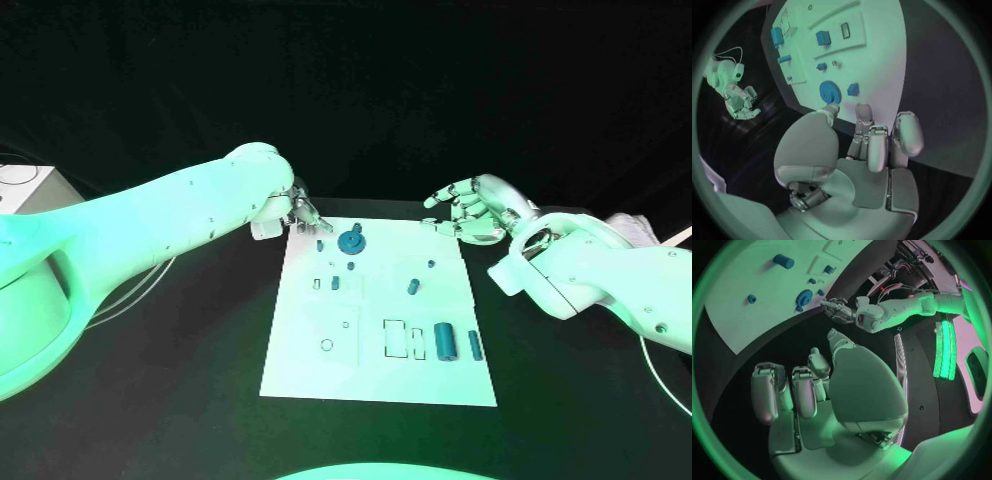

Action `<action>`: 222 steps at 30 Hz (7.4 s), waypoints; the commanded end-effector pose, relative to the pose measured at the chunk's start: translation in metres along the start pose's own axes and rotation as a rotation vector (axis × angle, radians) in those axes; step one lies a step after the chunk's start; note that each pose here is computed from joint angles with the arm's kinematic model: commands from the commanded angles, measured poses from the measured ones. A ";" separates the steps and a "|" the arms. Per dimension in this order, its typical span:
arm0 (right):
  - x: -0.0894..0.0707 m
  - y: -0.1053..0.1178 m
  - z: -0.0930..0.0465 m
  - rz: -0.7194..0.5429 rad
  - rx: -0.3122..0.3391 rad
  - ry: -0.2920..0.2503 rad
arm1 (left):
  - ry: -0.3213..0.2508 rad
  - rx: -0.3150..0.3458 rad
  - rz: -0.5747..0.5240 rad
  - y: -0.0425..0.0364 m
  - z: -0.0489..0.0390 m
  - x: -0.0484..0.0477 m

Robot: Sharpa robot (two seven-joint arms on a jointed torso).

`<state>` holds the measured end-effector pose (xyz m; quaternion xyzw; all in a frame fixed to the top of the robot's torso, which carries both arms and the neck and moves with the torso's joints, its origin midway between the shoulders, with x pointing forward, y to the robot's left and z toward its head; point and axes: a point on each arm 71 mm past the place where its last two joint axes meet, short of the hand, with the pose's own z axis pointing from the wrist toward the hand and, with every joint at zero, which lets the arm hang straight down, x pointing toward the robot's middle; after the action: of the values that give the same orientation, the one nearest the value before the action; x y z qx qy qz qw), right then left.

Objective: Assemble the parts on the task board

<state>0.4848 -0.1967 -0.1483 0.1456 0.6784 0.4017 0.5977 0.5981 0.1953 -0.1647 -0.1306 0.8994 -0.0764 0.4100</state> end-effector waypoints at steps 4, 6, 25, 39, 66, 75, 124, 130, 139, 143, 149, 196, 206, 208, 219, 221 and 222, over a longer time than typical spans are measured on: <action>0.001 0.002 0.000 0.001 -0.021 -0.003 | 0.045 0.007 0.012 0.0011 0.0034 0.0035; 0.001 0.002 0.000 0.002 -0.021 -0.003 | 0.049 0.003 0.012 0.0026 0.0041 0.0037; 0.001 0.003 0.000 0.004 -0.021 -0.007 | 0.112 0.026 0.005 0.0056 0.0089 0.0118; 0.001 0.003 0.001 0.005 -0.021 -0.005 | 0.127 0.050 -0.005 0.0037 0.0096 0.0144; 0.002 0.002 0.002 0.004 -0.015 0.001 | 0.149 0.053 -0.014 0.0042 0.0097 0.0161; 0.002 0.002 0.002 0.004 -0.015 0.001 | 0.153 0.066 -0.032 0.0051 0.0090 0.0163; -0.018 -0.012 0.006 0.190 -0.001 -0.161 | 0.075 0.171 -0.038 0.0149 -0.0430 0.0639; -0.018 -0.014 0.008 0.233 -0.001 -0.157 | 0.087 0.160 -0.014 0.0167 -0.0417 0.0709; -0.019 -0.015 0.009 0.281 -0.012 -0.150 | 0.090 0.152 0.022 0.0174 -0.0407 0.0754; -0.020 -0.014 0.009 0.299 -0.029 -0.154 | 0.095 0.148 0.031 0.0183 -0.0399 0.0770; -0.020 -0.014 0.010 0.315 -0.037 -0.157 | 0.093 0.143 0.041 0.0197 -0.0386 0.0778; -0.019 -0.017 0.010 0.328 -0.020 -0.145 | 0.123 0.144 0.121 0.0173 -0.0384 0.0864; -0.019 -0.017 0.010 0.328 -0.018 -0.142 | 0.128 0.145 0.124 0.0158 -0.0374 0.0871; -0.019 -0.017 0.010 0.329 -0.018 -0.142 | 0.133 0.142 0.124 0.0155 -0.0367 0.0885; -0.019 -0.017 0.010 0.329 -0.017 -0.140 | 0.159 0.130 0.123 0.0162 -0.0318 0.0994; -0.018 -0.017 0.010 0.329 -0.017 -0.139 | 0.158 0.129 0.121 0.0163 -0.0311 0.1000; -0.018 -0.017 0.010 0.329 -0.017 -0.139 | 0.158 0.128 0.120 0.0164 -0.0308 0.1003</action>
<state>0.5039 -0.2180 -0.1473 0.2813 0.5962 0.4838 0.5757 0.5162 0.1866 -0.2074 -0.0494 0.9181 -0.1174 0.3753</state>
